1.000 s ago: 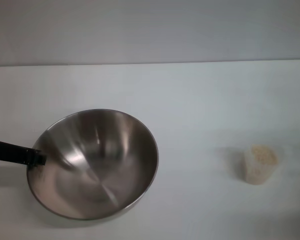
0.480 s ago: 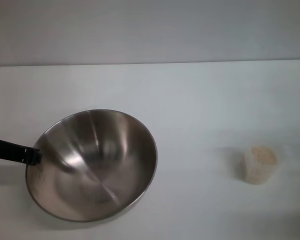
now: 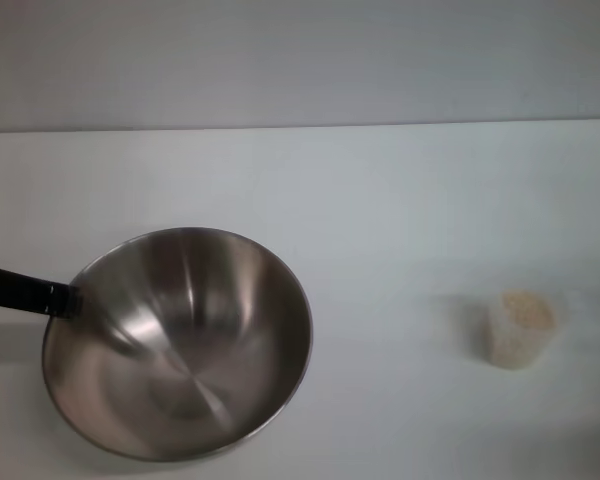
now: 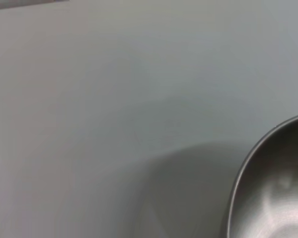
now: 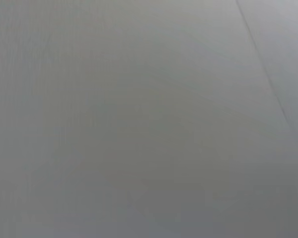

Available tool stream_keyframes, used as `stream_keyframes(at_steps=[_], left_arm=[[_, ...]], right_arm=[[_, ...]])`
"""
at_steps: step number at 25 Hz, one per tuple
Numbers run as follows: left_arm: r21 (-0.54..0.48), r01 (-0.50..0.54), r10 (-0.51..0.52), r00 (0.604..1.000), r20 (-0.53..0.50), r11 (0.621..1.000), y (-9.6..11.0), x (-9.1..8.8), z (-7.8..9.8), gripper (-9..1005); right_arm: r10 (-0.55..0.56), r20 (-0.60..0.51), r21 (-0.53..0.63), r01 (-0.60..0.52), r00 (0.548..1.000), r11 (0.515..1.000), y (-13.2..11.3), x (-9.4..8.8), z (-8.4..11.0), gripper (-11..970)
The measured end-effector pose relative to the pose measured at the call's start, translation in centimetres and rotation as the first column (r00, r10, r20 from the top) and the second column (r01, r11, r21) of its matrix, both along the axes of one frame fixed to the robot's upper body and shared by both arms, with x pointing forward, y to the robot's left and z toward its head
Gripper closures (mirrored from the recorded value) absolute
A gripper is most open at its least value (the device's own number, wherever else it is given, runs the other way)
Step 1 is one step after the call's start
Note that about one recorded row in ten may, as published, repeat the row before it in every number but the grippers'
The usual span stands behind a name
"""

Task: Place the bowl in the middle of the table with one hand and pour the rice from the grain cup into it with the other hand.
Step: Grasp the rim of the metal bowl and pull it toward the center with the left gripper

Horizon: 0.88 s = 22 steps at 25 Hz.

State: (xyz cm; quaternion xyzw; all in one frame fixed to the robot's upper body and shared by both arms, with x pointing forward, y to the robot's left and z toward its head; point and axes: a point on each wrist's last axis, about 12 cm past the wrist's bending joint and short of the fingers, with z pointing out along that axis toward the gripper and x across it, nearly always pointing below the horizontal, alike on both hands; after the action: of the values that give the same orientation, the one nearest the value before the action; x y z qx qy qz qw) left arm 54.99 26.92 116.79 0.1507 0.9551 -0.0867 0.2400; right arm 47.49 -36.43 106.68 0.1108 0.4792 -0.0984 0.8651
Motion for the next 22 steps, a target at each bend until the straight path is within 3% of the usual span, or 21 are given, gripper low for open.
stream_keyframes(at_steps=[12, 22], left_arm=[[-0.125, -0.024, 0.027, 0.999, 0.019, 0.992, 0.6, 1.4, 1.3, 954], [-0.165, 0.015, -0.010, 0.999, 0.032, 0.986, -1.0, 2.7, 2.4, 954]], right_arm=[[0.000, -0.002, 0.001, 0.000, 1.000, 1.000, 0.0, 0.0, 0.0, 291], [-0.001, -0.005, 0.000, 0.001, 1.000, 1.000, 0.0, 0.0, -0.1, 291]])
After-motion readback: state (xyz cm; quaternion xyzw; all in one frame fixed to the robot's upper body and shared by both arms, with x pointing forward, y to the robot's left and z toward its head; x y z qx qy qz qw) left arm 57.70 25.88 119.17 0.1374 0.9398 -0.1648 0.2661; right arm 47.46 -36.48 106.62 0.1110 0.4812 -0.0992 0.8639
